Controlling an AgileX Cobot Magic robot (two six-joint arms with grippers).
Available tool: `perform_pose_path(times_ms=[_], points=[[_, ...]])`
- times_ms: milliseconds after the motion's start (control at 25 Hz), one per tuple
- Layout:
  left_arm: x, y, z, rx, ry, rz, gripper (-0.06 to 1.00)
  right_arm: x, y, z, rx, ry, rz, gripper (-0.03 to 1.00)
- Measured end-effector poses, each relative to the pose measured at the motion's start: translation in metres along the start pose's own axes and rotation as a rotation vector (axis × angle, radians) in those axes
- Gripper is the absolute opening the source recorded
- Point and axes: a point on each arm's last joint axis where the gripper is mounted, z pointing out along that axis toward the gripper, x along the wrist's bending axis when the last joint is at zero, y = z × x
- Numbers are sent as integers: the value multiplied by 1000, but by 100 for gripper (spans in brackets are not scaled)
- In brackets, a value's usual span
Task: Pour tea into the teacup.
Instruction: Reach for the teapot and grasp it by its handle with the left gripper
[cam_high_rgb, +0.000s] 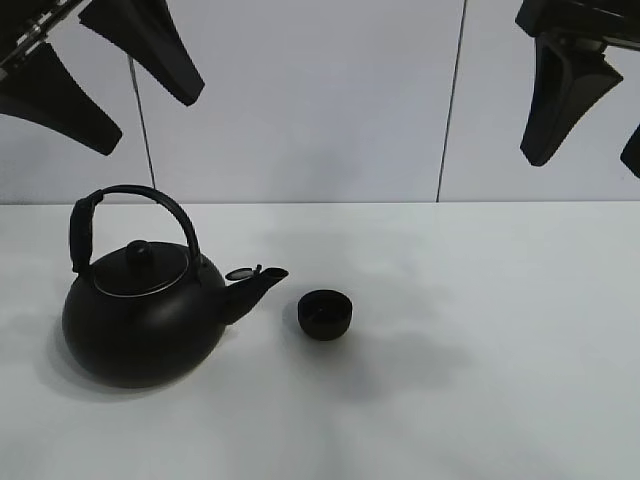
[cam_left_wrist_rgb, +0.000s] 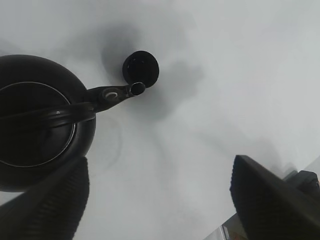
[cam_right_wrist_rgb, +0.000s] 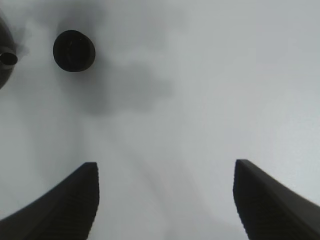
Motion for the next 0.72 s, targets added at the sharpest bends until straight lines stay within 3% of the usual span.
perform_pose_path(times_ms=[720], points=[[0,0,0,0,0,0,56,1,0,-1,-4,10,8,52]])
